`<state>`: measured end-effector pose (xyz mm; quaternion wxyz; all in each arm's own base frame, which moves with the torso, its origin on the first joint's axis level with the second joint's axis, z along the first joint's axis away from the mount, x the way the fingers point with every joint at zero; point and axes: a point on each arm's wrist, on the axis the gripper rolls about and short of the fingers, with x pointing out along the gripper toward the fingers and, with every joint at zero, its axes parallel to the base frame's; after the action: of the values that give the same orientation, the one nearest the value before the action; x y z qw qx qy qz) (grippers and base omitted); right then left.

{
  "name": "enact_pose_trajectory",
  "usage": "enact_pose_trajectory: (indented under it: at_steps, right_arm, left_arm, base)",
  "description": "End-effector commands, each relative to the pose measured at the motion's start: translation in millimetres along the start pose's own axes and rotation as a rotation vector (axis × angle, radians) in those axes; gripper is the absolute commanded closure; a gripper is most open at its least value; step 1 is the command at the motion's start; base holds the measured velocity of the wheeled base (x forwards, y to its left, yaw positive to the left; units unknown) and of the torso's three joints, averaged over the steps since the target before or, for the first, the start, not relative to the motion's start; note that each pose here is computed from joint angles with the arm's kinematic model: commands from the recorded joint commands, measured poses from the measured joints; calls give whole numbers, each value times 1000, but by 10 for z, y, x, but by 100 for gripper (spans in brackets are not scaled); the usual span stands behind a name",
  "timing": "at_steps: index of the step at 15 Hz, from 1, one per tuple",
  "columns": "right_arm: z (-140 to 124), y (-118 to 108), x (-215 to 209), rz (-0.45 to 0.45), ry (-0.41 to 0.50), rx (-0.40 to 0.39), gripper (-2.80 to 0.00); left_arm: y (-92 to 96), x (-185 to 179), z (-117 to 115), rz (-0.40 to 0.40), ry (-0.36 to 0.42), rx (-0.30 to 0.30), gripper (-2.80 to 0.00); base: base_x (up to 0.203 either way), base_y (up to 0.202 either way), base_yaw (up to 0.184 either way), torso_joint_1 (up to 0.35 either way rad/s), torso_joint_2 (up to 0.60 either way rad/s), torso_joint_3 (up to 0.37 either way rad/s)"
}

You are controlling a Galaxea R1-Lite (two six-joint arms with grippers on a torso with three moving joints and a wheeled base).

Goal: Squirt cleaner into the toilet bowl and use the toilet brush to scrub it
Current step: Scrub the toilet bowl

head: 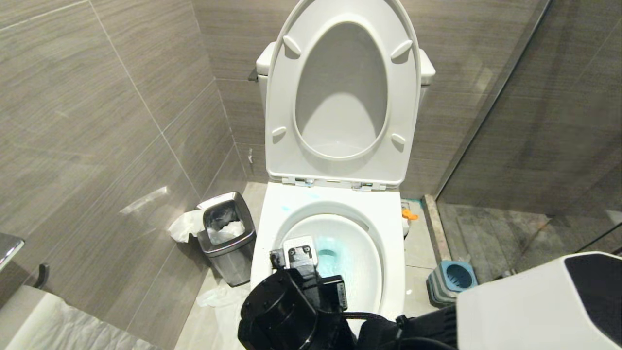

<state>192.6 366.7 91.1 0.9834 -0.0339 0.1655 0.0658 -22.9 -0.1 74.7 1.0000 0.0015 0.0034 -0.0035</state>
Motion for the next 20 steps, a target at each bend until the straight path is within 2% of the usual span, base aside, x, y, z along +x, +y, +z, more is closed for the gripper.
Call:
enact_pose_trajectory:
  at_steps: [1,6,9,13,16,20]
  right_arm:
    - [109,-247,-203,-15,-9,37,0]
    - [64,-553,-328,-50,13,47,0]
    - [86,-745,-214,-119,16,68,0]
    - [259,-992,37,-209,5,94,0]
    - [396,-975,215,-229,-19,128,0]
    - [484,-769,517,-232,-48,149,0]
  left_arm:
    - [0,2,-4,1,2,0,0]
    - [0,2,-4,-1,2,0,0]
    - [0,2,-4,-1,2,0,0]
    - [0,2,-4,1,2,0,0]
    - [0,2,-4,0,2,0,0]
    - [0,2,-4,1,2,0,0]
  base:
    - [0,0,0,0,0,0]
    - [0,0,0,0,0,0]
    - [0,0,0,0,0,0]
    - [0,0,0,0,0,0]
    - [0,0,0,0,0,0]
    - [0,0,0,0,0,0]
